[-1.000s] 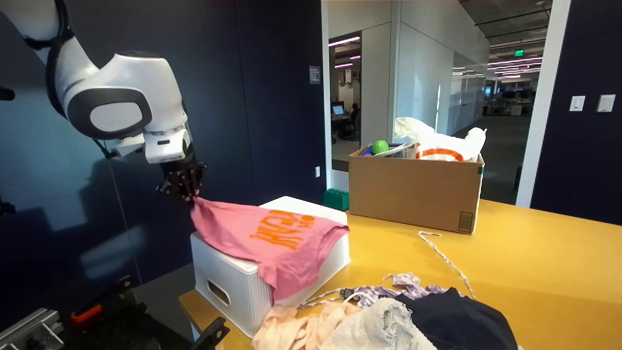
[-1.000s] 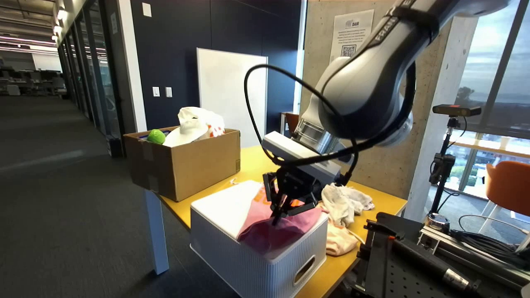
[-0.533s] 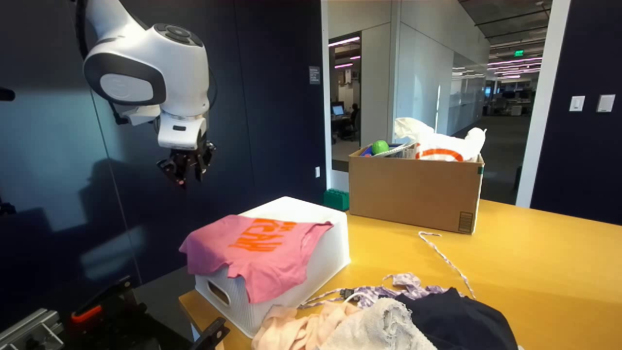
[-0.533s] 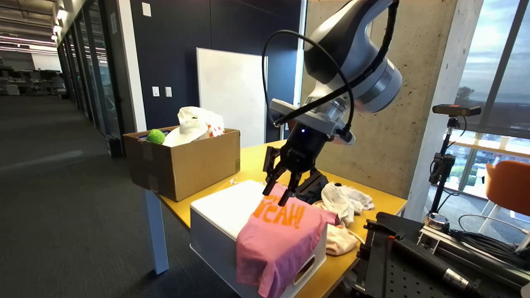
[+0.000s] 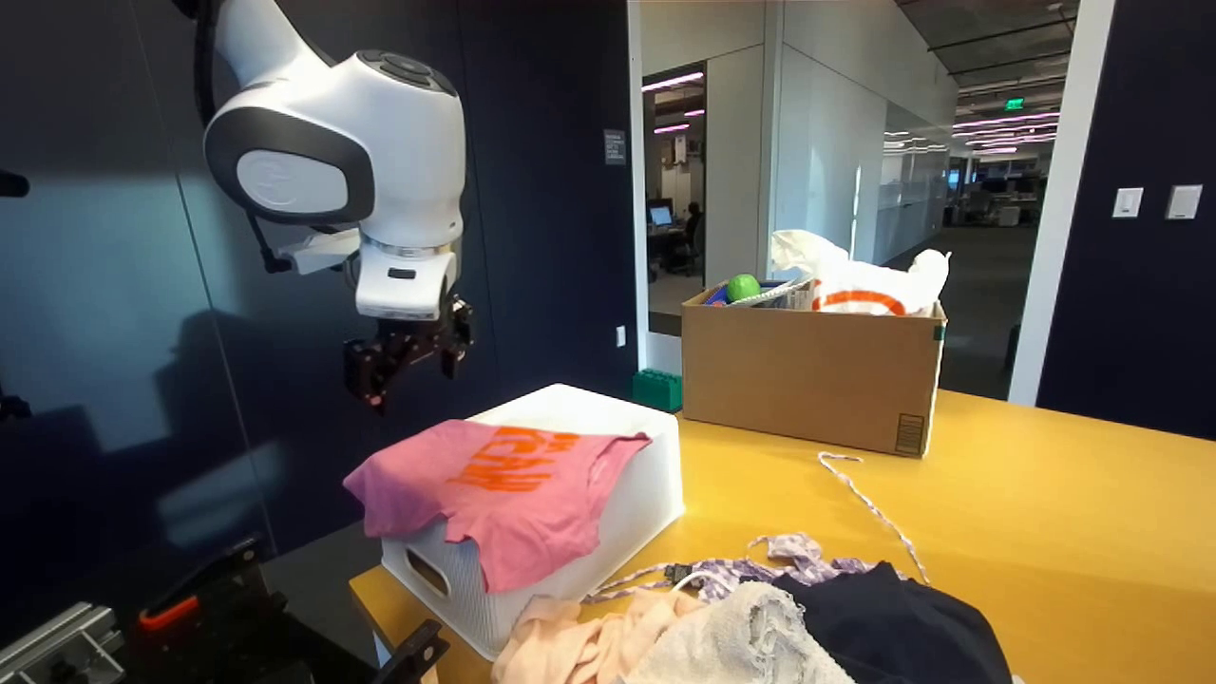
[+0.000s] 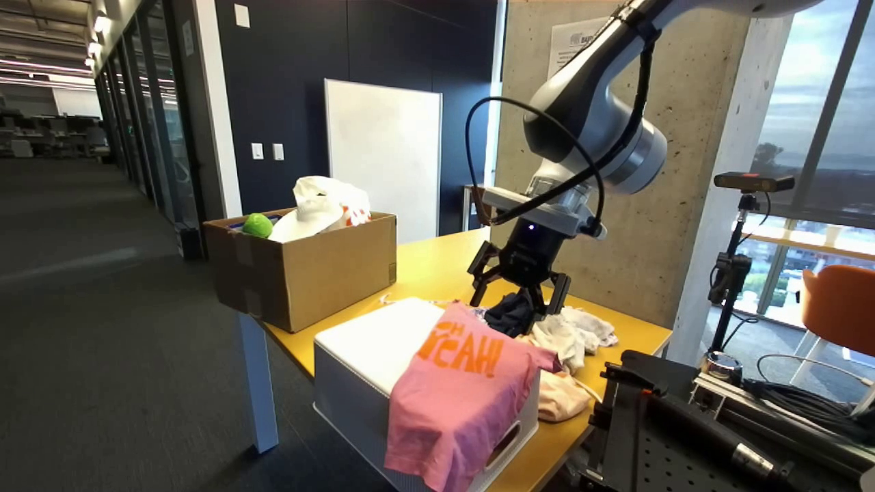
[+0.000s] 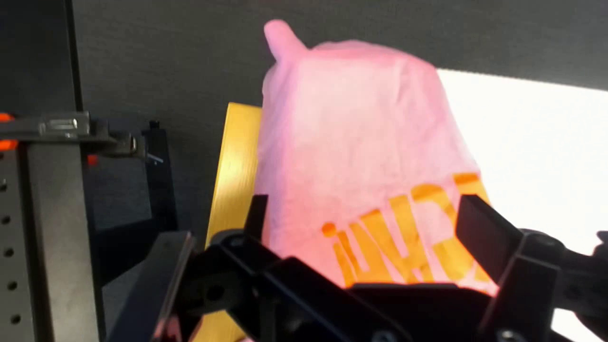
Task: Put the pink shirt over the laundry basket
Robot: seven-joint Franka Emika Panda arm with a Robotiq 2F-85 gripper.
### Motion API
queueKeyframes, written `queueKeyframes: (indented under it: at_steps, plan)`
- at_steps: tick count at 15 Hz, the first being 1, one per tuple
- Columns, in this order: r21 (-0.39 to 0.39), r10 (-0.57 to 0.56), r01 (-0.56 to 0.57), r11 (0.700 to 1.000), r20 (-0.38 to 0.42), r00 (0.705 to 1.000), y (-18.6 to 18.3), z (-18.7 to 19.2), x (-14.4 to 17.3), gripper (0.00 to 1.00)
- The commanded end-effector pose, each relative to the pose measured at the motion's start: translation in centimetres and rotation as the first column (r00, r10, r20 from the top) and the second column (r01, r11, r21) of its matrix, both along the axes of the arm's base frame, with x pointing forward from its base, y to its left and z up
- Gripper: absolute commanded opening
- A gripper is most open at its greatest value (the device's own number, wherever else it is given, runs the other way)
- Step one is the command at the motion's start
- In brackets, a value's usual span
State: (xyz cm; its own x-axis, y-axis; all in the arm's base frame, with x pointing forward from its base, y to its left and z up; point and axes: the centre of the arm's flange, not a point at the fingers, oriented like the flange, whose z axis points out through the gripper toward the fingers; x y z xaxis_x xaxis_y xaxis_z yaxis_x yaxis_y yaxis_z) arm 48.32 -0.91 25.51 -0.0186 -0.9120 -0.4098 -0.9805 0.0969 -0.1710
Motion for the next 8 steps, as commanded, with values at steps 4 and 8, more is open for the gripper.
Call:
queueKeyframes:
  at_steps: [4,8]
  plan:
    - [-0.198,-0.001,0.018,0.98,0.09,0.996,-2.6,-2.8,2.6,1.0]
    - [-0.251,0.023,0.002,0.968,0.094,0.995,-1.2,-4.9,3.2,1.0]
